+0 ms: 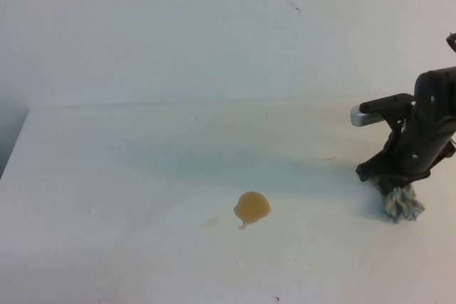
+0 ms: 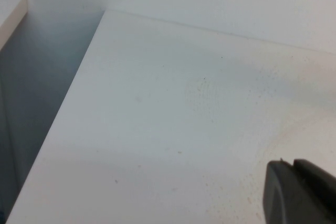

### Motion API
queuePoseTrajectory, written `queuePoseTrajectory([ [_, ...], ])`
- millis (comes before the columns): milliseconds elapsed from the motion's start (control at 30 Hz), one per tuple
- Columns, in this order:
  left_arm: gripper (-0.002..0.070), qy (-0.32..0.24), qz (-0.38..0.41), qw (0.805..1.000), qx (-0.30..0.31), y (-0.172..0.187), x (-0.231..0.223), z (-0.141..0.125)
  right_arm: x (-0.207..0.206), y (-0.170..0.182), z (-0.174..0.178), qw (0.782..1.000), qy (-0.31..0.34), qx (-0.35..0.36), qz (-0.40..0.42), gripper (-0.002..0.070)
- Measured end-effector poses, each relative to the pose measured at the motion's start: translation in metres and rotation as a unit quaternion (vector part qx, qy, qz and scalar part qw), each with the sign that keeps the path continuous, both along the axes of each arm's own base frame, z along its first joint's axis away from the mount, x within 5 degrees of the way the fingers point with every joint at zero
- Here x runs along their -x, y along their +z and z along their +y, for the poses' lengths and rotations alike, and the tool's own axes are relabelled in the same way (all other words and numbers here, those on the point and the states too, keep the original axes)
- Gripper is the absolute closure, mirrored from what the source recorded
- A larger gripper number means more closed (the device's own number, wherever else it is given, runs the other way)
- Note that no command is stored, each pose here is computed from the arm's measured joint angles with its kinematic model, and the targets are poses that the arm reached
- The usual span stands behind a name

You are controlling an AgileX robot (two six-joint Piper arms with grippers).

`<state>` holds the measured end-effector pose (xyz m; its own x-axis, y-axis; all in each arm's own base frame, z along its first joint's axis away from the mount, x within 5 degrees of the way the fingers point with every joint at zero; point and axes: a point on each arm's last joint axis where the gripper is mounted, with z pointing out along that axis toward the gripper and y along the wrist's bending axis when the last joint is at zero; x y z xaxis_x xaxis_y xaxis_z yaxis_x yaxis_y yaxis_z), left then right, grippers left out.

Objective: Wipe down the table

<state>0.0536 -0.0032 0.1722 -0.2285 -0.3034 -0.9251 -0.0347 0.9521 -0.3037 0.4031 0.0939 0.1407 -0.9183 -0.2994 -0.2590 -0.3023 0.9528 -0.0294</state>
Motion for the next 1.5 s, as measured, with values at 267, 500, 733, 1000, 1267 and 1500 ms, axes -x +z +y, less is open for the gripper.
queuePoseTrajectory([
  [267, 0.0674, 0.0, 0.0, 1.0, 0.0, 0.0, 0.0, 0.0, 0.0, 0.004, 0.005, 1.0, 0.015, -0.021, 0.015, 0.0628],
  [500, 0.0674, 0.0, 0.0, 1.0, 0.0, 0.0, 0.0, 0.0, -0.015, 0.037, 0.023, 0.996, 0.012, -0.089, -0.01, 0.0631],
  [733, 0.0674, 0.0, 0.0, 1.0, 0.0, 0.0, 0.0, 0.0, -0.007, 0.069, 0.092, 0.985, 0.089, -0.142, -0.033, 0.0631],
  [1000, 0.0675, 0.0, 0.0, 1.0, 0.0, 0.0, 0.0, 0.0, 0.027, 0.059, 0.168, 0.972, 0.187, -0.14, -0.026, 0.0631],
  [1267, 0.0674, 0.0, 0.0, 1.0, 0.0, 0.0, 0.0, 0.0, 0.043, 0.01, 0.2, 0.968, 0.224, -0.114, 0.014, 0.0631],
  [1500, 0.0674, 0.0, 0.001, 1.0, 0.0, 0.0, 0.0, 0.0, 0.032, -0.005, 0.207, 0.97, 0.221, -0.095, 0.032, 0.0631],
])
